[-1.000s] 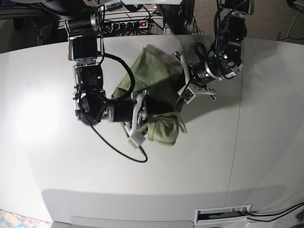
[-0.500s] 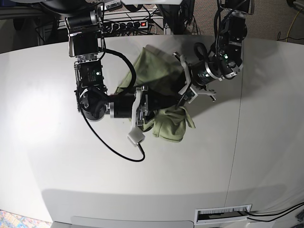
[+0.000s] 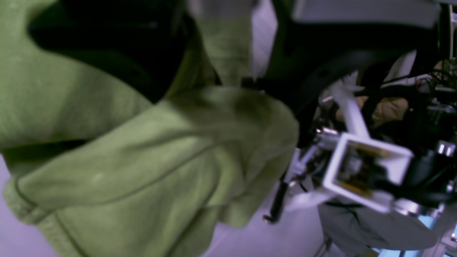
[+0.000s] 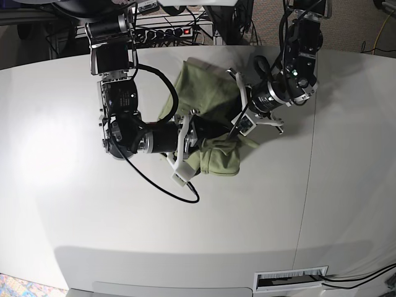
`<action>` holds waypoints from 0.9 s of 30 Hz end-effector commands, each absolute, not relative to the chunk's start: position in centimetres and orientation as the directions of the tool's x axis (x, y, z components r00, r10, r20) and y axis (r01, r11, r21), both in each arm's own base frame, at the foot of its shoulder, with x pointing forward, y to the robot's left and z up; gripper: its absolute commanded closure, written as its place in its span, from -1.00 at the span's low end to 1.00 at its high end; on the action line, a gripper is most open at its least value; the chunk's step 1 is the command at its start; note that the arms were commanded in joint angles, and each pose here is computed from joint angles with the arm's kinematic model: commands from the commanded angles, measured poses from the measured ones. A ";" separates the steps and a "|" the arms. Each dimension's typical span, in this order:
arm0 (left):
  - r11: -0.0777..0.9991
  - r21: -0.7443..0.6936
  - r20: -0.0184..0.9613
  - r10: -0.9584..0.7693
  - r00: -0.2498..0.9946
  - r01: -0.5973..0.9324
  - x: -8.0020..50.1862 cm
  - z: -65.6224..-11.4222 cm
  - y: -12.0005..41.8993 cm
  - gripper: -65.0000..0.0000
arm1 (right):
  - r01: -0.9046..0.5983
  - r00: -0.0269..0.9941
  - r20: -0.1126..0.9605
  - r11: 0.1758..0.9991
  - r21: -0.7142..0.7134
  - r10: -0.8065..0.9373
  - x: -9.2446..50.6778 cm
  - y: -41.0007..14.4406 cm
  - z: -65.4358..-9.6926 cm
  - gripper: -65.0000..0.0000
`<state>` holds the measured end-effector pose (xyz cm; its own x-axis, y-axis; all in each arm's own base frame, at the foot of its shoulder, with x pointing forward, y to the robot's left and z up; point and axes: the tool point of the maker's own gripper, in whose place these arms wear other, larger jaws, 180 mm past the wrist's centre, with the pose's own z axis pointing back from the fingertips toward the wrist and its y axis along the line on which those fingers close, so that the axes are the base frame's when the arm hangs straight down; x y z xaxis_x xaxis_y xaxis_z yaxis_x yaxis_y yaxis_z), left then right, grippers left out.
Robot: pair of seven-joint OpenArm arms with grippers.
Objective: Fold the T-shirt properly
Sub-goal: 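Bunch the lifted shirt together between both grippers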
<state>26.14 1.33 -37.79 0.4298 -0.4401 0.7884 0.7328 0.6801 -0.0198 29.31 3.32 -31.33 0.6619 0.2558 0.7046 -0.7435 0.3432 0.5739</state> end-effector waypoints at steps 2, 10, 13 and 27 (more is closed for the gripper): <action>0.682 0.006 0.799 -0.443 0.406 0.732 26.8 -36.9 1.4 1.00 | -0.767 0.631 0.752 0.299 0.567 0.192 30.2 3.9 -28.8 0.57; 0.701 0.131 0.731 -0.546 0.409 0.701 24.9 -34.9 4.7 1.00 | -0.767 0.631 0.752 0.298 0.568 0.191 30.2 3.9 -28.8 0.57; 0.693 0.107 0.731 -0.541 0.416 0.713 22.7 -34.6 4.4 1.00 | -0.767 0.631 0.751 0.305 0.564 0.198 30.2 3.8 -29.0 0.57; 0.710 -0.084 0.775 -0.395 0.494 0.699 19.8 -39.0 3.0 1.00 | -0.770 0.638 0.724 0.178 0.613 0.264 26.4 7.0 -29.7 0.56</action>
<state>19.43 3.04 -39.63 0.5068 -0.3995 0.7639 0.6974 0.7109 -0.0910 25.59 6.64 -31.42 0.6590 0.3068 0.6867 -0.7502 0.2027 0.6294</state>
